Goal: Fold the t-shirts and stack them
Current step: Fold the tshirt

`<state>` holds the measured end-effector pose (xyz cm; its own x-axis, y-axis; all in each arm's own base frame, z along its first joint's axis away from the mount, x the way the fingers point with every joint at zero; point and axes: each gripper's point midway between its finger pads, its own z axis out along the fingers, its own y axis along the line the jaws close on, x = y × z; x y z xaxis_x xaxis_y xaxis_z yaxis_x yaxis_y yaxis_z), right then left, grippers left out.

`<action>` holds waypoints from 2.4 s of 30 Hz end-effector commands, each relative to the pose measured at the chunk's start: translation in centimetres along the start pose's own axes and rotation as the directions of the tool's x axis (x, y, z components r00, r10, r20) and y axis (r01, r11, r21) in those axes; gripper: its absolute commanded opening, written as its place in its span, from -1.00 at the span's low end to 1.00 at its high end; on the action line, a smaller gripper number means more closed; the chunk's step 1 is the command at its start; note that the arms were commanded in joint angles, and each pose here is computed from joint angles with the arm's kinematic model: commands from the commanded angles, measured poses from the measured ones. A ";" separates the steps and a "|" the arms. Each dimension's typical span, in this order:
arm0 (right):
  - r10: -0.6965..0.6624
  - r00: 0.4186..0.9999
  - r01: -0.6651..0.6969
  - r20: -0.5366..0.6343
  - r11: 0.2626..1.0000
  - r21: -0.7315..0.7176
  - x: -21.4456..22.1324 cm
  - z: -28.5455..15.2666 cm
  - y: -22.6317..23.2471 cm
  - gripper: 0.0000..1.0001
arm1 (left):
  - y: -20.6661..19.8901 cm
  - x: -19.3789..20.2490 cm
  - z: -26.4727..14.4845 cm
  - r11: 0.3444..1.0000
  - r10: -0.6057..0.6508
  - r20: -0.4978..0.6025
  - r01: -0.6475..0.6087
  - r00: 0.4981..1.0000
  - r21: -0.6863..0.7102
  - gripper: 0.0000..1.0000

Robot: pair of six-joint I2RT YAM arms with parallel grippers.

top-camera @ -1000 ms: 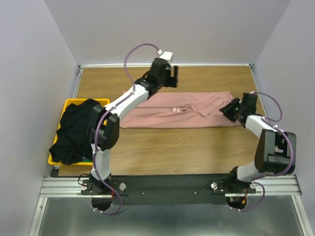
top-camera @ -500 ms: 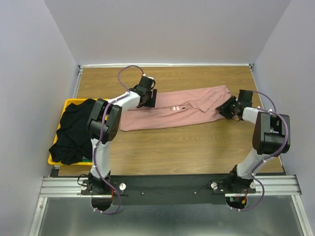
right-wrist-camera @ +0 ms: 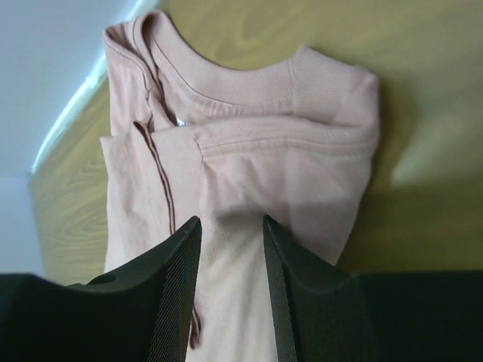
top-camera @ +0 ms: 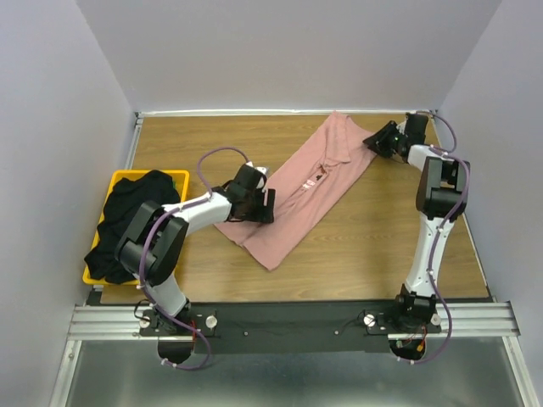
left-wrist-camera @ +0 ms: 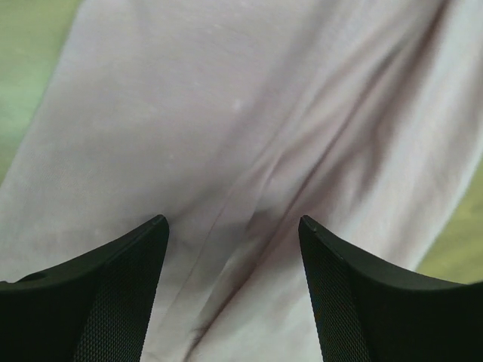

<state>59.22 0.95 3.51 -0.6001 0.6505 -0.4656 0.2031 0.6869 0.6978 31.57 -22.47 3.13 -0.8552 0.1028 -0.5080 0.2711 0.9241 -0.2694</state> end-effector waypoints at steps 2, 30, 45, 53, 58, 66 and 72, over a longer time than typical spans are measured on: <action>0.019 0.991 -0.024 -0.132 0.999 -0.041 2.6 4.9 -2.0 -0.06 | -5.8 6.7 -1.8 0.979 -0.104 -0.188 0.134 0.977 0.151 0.63; -0.422 0.773 0.297 -0.473 0.900 -0.318 36.5 -13.7 19.3 0.07 | -2.3 -4.4 -19.7 0.989 -0.143 0.565 0.103 0.813 0.102 0.73; -0.436 0.585 0.503 -0.684 0.857 -0.115 42.5 -17.5 9.7 0.08 | -2.9 -0.3 -17.1 0.984 -0.151 0.417 0.095 0.896 0.151 0.76; -0.505 0.635 0.517 -0.584 0.840 -0.164 38.8 -23.0 11.8 0.09 | -4.7 3.6 -13.6 0.979 -0.103 0.199 0.064 0.974 0.194 0.71; -0.458 0.715 0.539 -0.528 0.842 0.001 35.3 -26.5 10.8 0.11 | -6.1 5.9 -12.5 0.980 -0.065 0.100 0.044 0.993 0.193 0.70; -0.288 0.777 0.533 -0.559 0.774 0.342 34.6 -31.9 1.2 0.09 | -8.0 8.2 -10.6 0.989 0.015 -0.008 -0.014 1.000 0.146 0.70; -0.206 0.783 0.506 -0.587 0.760 0.408 35.9 -33.5 -1.4 0.04 | -8.3 9.3 -8.7 0.993 0.066 -0.073 -0.058 0.995 0.104 0.61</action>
<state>13.12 14.67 4.81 -0.9693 0.1082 -0.2209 0.0759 0.9858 0.1494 17.52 -25.64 8.23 -0.8651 0.1584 -0.4759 0.3551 0.8636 -0.3581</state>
